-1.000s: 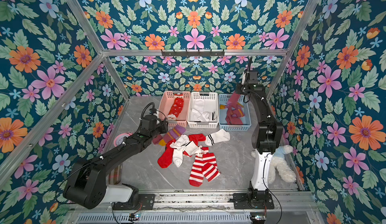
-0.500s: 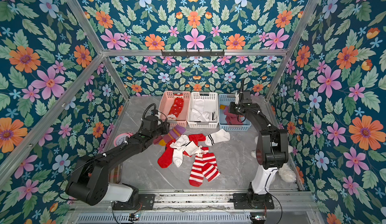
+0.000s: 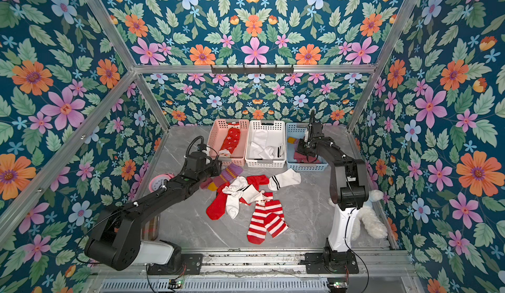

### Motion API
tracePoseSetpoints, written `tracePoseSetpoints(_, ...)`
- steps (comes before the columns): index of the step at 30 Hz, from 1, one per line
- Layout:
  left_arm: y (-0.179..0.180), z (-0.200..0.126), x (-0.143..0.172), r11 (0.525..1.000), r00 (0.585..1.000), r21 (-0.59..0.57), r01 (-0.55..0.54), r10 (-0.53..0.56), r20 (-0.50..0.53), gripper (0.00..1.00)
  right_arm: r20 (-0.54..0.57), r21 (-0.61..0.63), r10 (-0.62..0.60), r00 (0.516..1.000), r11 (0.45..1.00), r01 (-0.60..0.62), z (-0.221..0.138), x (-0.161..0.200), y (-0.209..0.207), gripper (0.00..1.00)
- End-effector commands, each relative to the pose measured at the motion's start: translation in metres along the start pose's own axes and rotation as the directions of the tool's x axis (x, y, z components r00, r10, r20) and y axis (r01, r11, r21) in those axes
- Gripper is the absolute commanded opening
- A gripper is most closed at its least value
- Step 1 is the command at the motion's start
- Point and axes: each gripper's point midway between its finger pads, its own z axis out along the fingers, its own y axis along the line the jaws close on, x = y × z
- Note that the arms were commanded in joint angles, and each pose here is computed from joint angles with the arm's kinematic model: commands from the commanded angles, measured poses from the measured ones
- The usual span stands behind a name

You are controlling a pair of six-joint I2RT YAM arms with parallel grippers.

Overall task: Sort the socks into the basket by color
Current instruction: Place the sock in the bin.

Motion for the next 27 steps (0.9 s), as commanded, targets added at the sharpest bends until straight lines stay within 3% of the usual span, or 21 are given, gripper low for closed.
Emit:
tracePoseSetpoints(1,0.0,-0.002,-0.007,1.0,1.0,-0.004,0.005,-0.005,0.026,0.46,-0.02,0.059,0.013,1.0,0.998,-0.012,0.007,-0.002,-0.009,0.02)
tracePoseSetpoints(7,0.0,0.0,-0.004,1.0,1.0,-0.005,0.006,-0.006,0.016,0.45,-0.076,0.116,0.026,0.997,0.993,-0.017,0.029,0.0,-0.024,0.02)
tracePoseSetpoints(16,0.005,0.001,-0.001,1.0,1.0,-0.024,0.018,-0.018,0.011,0.47,-0.088,0.116,0.025,0.996,0.993,-0.015,0.029,0.006,-0.026,0.05)
tracePoseSetpoints(27,0.009,0.006,0.005,0.998,0.999,-0.042,0.053,-0.053,0.003,0.48,0.018,0.049,-0.022,1.0,0.999,0.021,-0.021,-0.014,0.001,0.32)
